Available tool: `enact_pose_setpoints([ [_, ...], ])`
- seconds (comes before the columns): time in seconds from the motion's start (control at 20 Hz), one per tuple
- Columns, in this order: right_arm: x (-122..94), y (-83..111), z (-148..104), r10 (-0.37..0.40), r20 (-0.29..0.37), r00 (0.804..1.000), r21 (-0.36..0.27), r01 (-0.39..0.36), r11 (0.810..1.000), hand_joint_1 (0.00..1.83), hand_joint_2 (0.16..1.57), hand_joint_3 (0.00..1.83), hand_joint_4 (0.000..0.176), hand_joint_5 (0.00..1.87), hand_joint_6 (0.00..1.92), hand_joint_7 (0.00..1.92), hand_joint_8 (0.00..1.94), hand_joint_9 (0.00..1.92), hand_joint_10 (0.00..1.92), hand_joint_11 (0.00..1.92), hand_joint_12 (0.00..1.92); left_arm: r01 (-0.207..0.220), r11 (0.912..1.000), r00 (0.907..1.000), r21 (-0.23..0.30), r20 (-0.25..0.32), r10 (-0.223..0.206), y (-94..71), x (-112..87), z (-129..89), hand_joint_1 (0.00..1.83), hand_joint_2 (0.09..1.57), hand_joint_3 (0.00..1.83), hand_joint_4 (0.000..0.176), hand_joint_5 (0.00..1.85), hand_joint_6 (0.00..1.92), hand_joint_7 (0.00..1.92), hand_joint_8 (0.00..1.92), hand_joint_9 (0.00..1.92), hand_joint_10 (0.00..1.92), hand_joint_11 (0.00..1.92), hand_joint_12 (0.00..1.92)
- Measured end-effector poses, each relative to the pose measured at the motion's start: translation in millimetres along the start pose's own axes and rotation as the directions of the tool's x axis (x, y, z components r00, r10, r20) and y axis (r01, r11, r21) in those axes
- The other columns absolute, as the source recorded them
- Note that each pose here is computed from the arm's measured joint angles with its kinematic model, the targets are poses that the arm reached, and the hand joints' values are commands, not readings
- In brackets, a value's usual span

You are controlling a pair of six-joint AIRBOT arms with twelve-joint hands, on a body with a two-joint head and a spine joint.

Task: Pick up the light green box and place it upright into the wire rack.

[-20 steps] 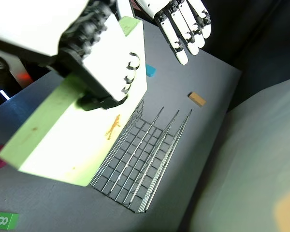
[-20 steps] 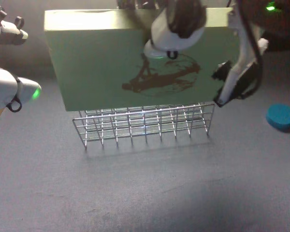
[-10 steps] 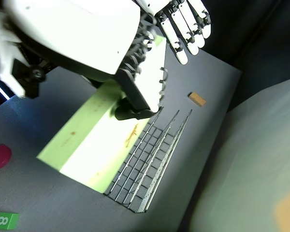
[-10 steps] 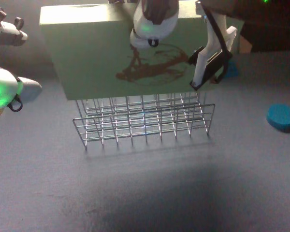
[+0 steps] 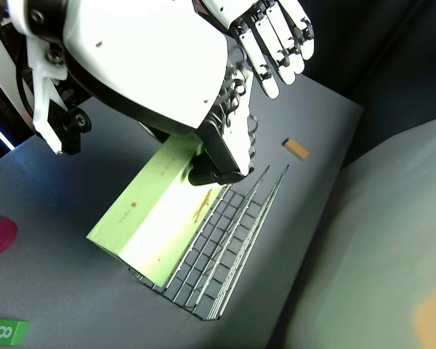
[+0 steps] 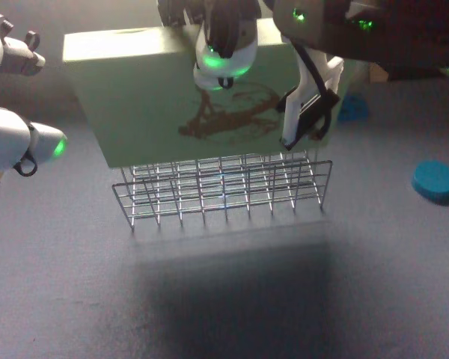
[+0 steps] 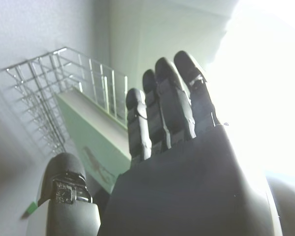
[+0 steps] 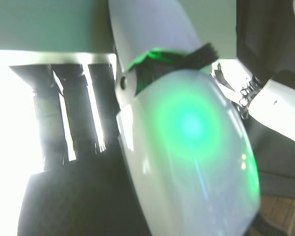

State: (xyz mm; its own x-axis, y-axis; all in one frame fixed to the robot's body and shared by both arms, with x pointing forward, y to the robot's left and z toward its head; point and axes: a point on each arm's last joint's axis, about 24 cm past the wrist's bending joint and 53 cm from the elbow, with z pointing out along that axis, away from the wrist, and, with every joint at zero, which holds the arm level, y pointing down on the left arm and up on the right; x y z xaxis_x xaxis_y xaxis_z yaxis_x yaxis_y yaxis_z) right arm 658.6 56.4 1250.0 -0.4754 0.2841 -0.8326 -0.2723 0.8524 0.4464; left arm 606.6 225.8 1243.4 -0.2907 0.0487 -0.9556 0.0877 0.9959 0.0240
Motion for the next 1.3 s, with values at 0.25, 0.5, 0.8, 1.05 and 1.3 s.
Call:
enact_pose_setpoints([
  [0.25, 15, -6.0, 13, -0.007, -0.014, 1.0, 0.012, 0.007, 1.0, 1.36, 1.17, 0.0, 0.0, 0.82, 0.99, 0.92, 1.13, 0.78, 1.51, 0.72, 1.61, 0.002, 1.0, 1.0, -0.002, -0.001, -0.002, 0.5, 0.1, 0, 0.04, 1.2, 0.0, 0.063, 0.31, 0.0, 0.33, 0.0, 0.32, 0.0, 0.0, 0.74],
  [0.5, 29, -13.1, 24, -0.004, -0.033, 0.999, 0.019, 0.005, 1.0, 1.36, 1.18, 0.0, 0.0, 0.81, 1.01, 0.93, 1.14, 0.75, 1.52, 0.7, 1.62, 0.002, 1.0, 1.0, -0.005, -0.002, -0.002, 1.2, 0.2, 0, 0.04, 1.19, 0.0, 0.063, 0.31, 0.0, 0.33, 0.0, 0.32, 0.0, 0.0, 0.74],
  [0.8, 54, -25.3, 39, -0.005, -0.07, 0.998, 0.038, 0.008, 0.999, 1.35, 1.19, 0.0, 0.0, 0.77, 1.05, 0.9, 1.17, 0.75, 1.54, 0.69, 1.63, 0.005, 1.0, 1.0, -0.007, 0.001, -0.005, 1.6, -1.2, 0, 0.02, 1.19, 0.0, 0.063, 0.31, 0.0, 0.33, 0.0, 0.31, 0.0, 0.0, 0.74],
  [1.05, 69, -33.3, 46, -0.008, -0.094, 0.996, 0.055, 0.013, 0.998, 1.35, 1.19, 0.0, 0.0, 0.77, 1.06, 0.9, 1.16, 0.76, 1.53, 0.66, 1.63, 0.005, 1.0, 1.0, -0.003, 0.003, -0.005, 0.4, -1.8, -1, 0.02, 1.19, 0.0, 0.063, 0.31, 0.0, 0.32, 0.0, 0.31, 0.0, 0.0, 0.73],
  [1.3, 72, -41.1, 48, -0.013, -0.097, 0.995, 0.072, 0.02, 0.997, 1.35, 1.19, 0.0, 0.0, 0.77, 1.06, 0.91, 1.16, 0.76, 1.53, 0.68, 1.63, 0.007, 1.0, 1.0, -0.001, 0.004, -0.007, -0.3, -2.1, -1, 0.02, 1.19, 0.0, 0.063, 0.3, 0.0, 0.32, 0.0, 0.31, 0.0, 0.0, 0.73],
])
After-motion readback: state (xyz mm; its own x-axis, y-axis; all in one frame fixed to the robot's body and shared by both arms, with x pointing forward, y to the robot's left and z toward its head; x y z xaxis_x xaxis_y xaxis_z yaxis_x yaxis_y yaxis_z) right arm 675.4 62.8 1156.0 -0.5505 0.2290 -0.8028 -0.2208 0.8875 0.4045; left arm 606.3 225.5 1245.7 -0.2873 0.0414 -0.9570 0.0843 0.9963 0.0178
